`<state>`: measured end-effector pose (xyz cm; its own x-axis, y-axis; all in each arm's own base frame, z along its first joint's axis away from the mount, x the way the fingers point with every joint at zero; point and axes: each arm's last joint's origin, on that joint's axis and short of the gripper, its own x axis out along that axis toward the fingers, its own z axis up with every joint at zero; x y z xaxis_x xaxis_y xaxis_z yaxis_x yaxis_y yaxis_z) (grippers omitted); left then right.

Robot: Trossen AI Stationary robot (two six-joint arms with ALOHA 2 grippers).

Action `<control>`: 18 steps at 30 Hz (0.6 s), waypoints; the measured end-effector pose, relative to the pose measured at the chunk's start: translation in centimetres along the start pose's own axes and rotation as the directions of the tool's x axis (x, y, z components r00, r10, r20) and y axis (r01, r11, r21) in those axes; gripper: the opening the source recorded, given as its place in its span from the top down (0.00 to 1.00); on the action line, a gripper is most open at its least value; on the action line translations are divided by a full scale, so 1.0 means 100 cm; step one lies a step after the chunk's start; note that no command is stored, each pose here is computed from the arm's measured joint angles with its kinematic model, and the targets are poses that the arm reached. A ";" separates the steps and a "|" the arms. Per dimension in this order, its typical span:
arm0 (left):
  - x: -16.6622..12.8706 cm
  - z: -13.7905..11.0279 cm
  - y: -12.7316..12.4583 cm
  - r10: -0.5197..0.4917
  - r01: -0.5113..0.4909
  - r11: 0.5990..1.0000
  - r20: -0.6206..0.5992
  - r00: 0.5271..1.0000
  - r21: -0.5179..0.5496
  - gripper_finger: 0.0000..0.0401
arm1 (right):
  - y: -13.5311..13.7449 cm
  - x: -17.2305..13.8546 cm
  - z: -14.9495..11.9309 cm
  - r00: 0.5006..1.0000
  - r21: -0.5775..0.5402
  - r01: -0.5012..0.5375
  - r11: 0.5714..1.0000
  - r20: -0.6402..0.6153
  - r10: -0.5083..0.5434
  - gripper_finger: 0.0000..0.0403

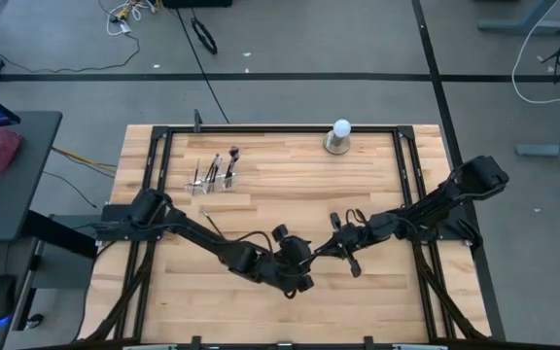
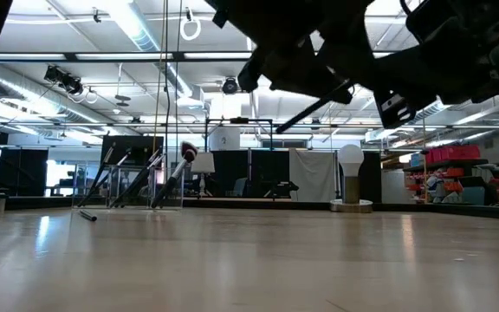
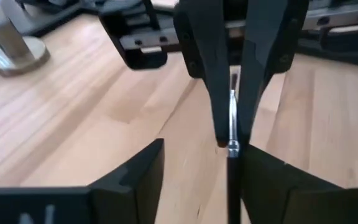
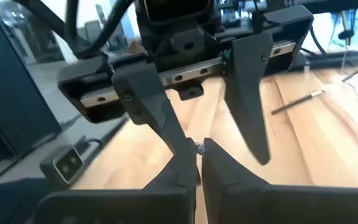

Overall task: Put items in baskets/containers
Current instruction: Put the black eyeshadow brush into the left section of the transparent organizer

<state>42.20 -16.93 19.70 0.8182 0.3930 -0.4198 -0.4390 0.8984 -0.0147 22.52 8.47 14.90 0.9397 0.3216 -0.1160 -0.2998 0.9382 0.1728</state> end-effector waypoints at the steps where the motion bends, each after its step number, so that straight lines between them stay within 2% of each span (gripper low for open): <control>1: 0.001 -0.001 0.001 -0.002 0.002 1.000 -0.013 1.000 0.001 0.55 | 0.000 0.001 0.000 1.000 -0.003 0.005 1.000 -0.009 -0.005 0.99; 5: 0.001 -0.004 0.002 -0.016 0.016 1.000 -0.050 0.999 -0.003 0.68 | -0.001 0.001 -0.002 0.999 -0.006 0.026 1.000 -0.036 -0.026 0.99; 11: 0.001 -0.007 0.002 -0.053 0.052 0.999 -0.102 0.993 -0.008 0.93 | -0.002 0.001 -0.004 0.998 -0.007 0.043 0.999 -0.051 -0.043 0.97; 15: 0.000 -0.010 0.003 -0.043 0.046 0.999 -0.126 0.991 0.015 0.95 | -0.003 0.000 -0.004 0.995 -0.020 0.054 0.998 -0.078 -0.055 0.90; 18: -0.009 -0.017 0.004 0.020 -0.010 0.998 -0.158 0.987 0.065 0.95 | -0.003 -0.007 0.000 0.990 -0.053 0.055 0.997 -0.124 -0.061 0.82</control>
<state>40.68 -17.27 18.49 0.7402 0.3747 -0.5584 -0.4220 0.9053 0.0481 21.99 7.95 14.87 0.9287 0.2769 -0.2465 -0.2560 0.9599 0.1139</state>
